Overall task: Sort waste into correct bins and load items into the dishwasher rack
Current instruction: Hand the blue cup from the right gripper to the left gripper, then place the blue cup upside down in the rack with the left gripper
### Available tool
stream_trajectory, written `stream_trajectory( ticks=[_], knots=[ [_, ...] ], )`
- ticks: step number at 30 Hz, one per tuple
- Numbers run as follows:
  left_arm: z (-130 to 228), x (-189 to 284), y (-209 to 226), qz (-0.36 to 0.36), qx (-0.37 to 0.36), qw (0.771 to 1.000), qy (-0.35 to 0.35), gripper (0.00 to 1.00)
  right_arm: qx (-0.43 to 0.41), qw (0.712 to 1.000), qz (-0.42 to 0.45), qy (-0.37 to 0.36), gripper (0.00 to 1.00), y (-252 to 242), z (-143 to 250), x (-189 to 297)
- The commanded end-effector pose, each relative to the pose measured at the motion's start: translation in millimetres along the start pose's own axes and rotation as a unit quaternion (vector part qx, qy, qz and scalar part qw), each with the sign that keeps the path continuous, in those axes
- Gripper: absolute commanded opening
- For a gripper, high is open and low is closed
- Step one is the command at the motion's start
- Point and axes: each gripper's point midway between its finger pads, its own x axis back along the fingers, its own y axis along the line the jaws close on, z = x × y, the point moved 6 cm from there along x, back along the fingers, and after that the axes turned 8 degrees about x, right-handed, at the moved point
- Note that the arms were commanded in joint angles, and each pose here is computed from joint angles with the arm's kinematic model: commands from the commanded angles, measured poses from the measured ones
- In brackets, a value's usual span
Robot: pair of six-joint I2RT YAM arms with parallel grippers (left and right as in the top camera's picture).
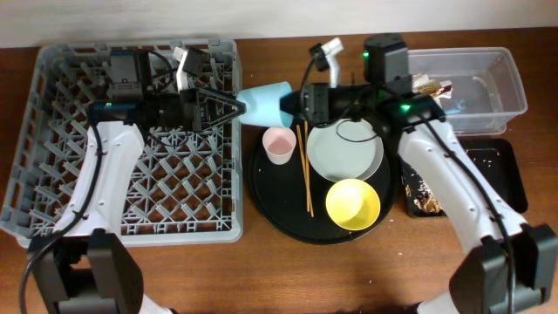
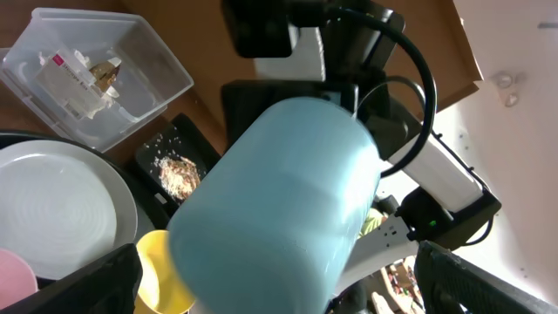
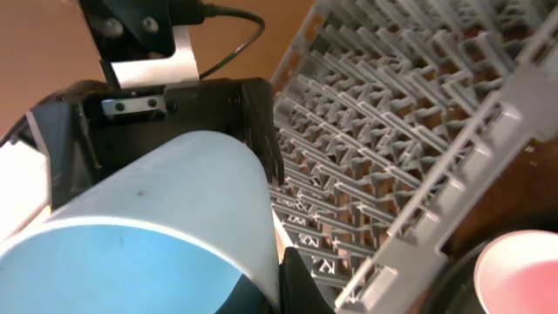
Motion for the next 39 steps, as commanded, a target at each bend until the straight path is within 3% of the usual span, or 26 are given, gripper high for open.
stream_trajectory(
  ticks=[1, 9, 11, 12, 15, 17, 18, 19, 22, 25, 27, 29, 31, 32, 34, 35, 37, 39],
  knots=[
    [1.2, -9.4, -8.3, 0.02, 0.001, 1.0, 0.015, 0.99, 0.006, 1.0, -0.02, 0.005, 0.04, 3.0, 0.1, -21.2],
    [2.2, -12.5, -8.9, 0.022, 0.001, 1.0, 0.019, 0.98, 0.003, 1.0, -0.009, -0.007, 0.04, -0.4, -3.6, -32.4],
    [2.1, -12.5, -8.9, 0.022, 0.001, 1.0, 0.018, 0.92, 0.002, 1.0, -0.008, -0.006, 0.04, -1.2, -2.9, -32.7],
    [2.1, -12.5, -8.9, 0.022, 0.001, 1.0, 0.018, 0.81, 0.002, 1.0, -0.008, -0.006, 0.04, -1.2, -2.7, -32.7],
    [2.1, -12.5, -8.9, 0.022, 0.001, 1.0, 0.018, 0.77, -0.006, 1.0, -0.006, -0.002, 0.04, -2.7, -0.7, -32.1],
    [2.1, -12.5, -8.9, 0.022, 0.001, 1.0, 0.018, 0.68, -0.006, 1.0, -0.006, -0.002, 0.04, -2.7, -0.7, -32.1],
    [2.1, -12.5, -8.9, 0.022, 0.001, 1.0, 0.018, 0.64, -0.006, 1.0, -0.005, -0.002, 0.09, -2.7, -0.6, -32.1],
    [2.1, -12.5, -8.9, 0.022, 0.0, 1.0, 0.018, 0.62, -0.007, 1.0, -0.005, -0.001, 0.34, -2.9, -0.2, -32.1],
    [-0.3, -12.4, -1.3, -0.012, -0.004, 1.0, 0.01, 0.6, -0.017, 1.0, 0.0, 0.005, 0.73, -4.8, 2.9, -32.1],
    [-6.4, -5.2, 19.6, -0.106, -0.004, 0.994, -0.016, 0.61, -0.031, 0.999, 0.026, 0.013, 0.86, -14.9, 8.7, -27.2],
    [-11.5, 7.4, 35.6, -0.179, -0.001, 0.983, -0.041, 0.6, -0.058, 0.995, 0.081, 0.022, 0.9, -33.8, 17.3, -16.9],
    [-12.8, 27.2, 47.3, -0.269, 0.02, 0.961, -0.066, 0.59, -0.106, 0.98, 0.164, 0.034, 0.94, -59.2, 30.2, 0.6],
    [-7.8, 47.8, 49.7, -0.387, 0.054, 0.917, -0.078, 0.6, -0.126, 0.97, 0.204, 0.041, 0.95, -72.5, 37.0, 14.1],
    [-1.0, 65.6, 42.8, -0.485, 0.075, 0.868, -0.079, 0.59, -0.128, 0.966, 0.222, 0.044, 0.95, -79.0, 39.7, 22.1],
    [10.6, 83.5, 21.9, -0.594, 0.091, 0.797, -0.064, 0.6, -0.146, 0.951, 0.269, 0.049, 0.96, -90.6, 45.7, 33.6],
    [17.2, 83.0, 12.9, -0.615, 0.097, 0.781, -0.049, 0.6, -0.148, 0.946, 0.284, 0.053, 0.97, -93.4, 48.3, 36.0],
    [40.1, 68.6, 9.8, -0.622, 0.128, 0.772, 0.006, 0.6, -0.139, 0.945, 0.291, 0.062, 0.97, -94.4, 51.1, 37.2],
    [62.4, 60.5, 17.3, -0.657, 0.17, 0.733, 0.052, 0.6, -0.139, 0.943, 0.294, 0.069, 0.97, -94.7, 53.8, 38.0]
  ],
)
